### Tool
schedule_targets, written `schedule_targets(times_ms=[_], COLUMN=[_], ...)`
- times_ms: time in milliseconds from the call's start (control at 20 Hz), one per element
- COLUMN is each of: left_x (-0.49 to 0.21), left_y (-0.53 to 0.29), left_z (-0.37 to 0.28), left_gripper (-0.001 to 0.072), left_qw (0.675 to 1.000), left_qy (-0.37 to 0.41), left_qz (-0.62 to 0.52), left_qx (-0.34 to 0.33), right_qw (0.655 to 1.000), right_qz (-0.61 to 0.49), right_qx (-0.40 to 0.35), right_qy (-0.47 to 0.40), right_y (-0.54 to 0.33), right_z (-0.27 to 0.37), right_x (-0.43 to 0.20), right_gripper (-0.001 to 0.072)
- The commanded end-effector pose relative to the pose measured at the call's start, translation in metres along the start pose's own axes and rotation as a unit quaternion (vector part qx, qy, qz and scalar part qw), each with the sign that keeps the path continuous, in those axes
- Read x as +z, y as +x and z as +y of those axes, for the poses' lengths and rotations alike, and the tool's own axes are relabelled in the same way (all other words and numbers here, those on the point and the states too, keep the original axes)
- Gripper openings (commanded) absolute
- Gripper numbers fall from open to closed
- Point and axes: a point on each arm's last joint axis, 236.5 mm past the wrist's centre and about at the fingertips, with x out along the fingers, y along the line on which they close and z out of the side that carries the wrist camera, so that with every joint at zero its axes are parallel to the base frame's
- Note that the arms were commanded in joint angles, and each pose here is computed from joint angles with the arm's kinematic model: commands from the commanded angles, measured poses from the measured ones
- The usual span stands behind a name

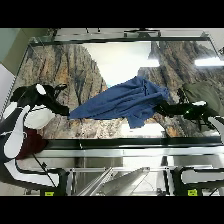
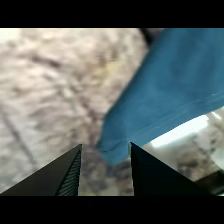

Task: Fold the shirts.

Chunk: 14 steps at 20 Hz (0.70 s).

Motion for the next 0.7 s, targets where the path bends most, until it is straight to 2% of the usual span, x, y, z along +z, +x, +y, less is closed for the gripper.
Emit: schedule_targets(times_ms=[0,100,150,200,250,300,350,500,650], left_x=[-0.010,-0.009,-0.007,-0.003,0.003,0.010,0.020,0.054,0.082], left_y=[0.018,0.022,0.022,0.021,0.018,0.012,0.004,-0.034,-0.100], left_z=[-0.026,-0.025,-0.024,-0.027,-0.031,-0.037,-0.043,-0.073,-0.132], left_gripper=[0.0340,0.0336,0.0334,0.0332,0.0231,0.0048,0.0026,0.0025,0.0025], left_qw=[0.997,0.996,0.997,0.997,0.996,0.995,0.993,0.982,0.939], left_qy=[0.023,0.020,0.020,0.017,0.014,0.013,0.012,0.017,0.039], left_qz=[0.031,0.033,0.029,0.020,0.009,-0.002,-0.018,-0.072,-0.134], left_qx=[-0.073,-0.076,-0.073,-0.078,-0.088,-0.099,-0.112,-0.175,-0.313], right_qw=[1.000,1.000,1.000,1.000,1.000,1.000,1.000,1.000,0.997], right_qz=[0.000,0.002,0.001,0.000,0.000,0.001,0.005,0.020,0.035], right_qx=[0.002,0.003,0.004,0.005,0.005,0.006,0.008,0.022,0.065], right_qy=[0.001,0.001,0.002,0.003,0.003,0.002,0.002,-0.002,-0.033], right_y=[0.000,0.000,0.000,0.000,0.000,0.001,0.001,-0.002,-0.027], right_z=[0.001,0.002,0.002,0.003,0.003,0.003,0.005,0.013,0.050], right_x=[0.000,-0.001,0.000,0.000,0.000,0.000,-0.002,-0.010,-0.017], right_gripper=[0.0281,0.0278,0.0219,0.0122,0.0082,0.0077,0.0013,0.0012,0.0012])
